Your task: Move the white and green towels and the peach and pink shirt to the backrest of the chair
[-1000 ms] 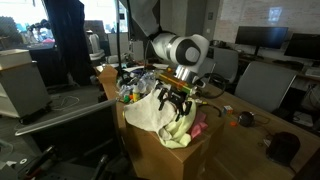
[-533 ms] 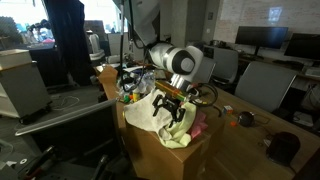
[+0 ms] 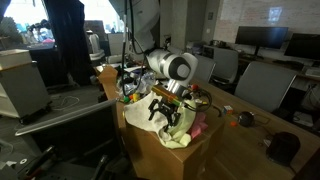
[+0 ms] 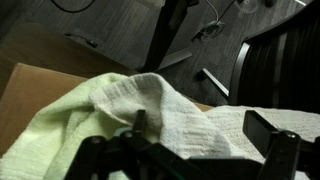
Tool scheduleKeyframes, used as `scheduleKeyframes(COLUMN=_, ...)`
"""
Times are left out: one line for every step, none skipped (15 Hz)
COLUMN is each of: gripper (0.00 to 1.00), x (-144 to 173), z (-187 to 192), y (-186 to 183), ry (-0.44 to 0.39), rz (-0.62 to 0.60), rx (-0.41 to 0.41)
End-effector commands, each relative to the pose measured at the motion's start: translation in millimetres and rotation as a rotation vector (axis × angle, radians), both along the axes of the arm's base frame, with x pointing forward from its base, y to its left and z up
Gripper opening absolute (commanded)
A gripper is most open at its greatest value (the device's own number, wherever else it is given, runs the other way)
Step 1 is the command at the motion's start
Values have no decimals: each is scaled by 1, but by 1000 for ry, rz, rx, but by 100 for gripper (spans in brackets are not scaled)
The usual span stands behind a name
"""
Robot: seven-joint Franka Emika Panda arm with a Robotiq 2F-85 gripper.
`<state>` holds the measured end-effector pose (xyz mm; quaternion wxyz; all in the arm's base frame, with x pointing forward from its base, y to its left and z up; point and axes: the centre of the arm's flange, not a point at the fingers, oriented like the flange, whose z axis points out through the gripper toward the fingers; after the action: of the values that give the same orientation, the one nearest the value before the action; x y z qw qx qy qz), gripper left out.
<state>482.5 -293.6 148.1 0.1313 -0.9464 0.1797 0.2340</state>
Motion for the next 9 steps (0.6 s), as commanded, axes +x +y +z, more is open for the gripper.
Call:
scheduleKeyframes(gripper=100, x=-2, z=-15, y=-6, ry=12, rz=1, rx=10)
scheduleKeyframes(gripper=100, x=-3, z=-17, y=-7, ry=18, rz=-1, rx=12)
scheduleKeyframes(gripper=100, x=-4, z=-19, y=-7, ry=21, rz=-2, rx=14)
scheduleKeyframes(gripper=100, x=-5, z=-21, y=-6, ry=25, rz=-2, rx=16)
scheduleKeyframes(gripper=97, x=-6, z=-21, y=-6, ry=27, rz=-2, rx=19)
scheduleKeyframes(gripper=74, x=-6, z=-22, y=-5, ry=28, rz=-2, rx=20)
scheduleKeyframes(gripper=72, x=-6, z=-22, y=-5, ry=28, rz=-3, rx=18)
scheduleKeyframes(gripper=70, x=-6, z=-22, y=-5, ry=29, rz=-3, rx=19)
scheduleKeyframes(gripper=63, x=-6, z=-21, y=-5, ry=30, rz=-3, rx=18)
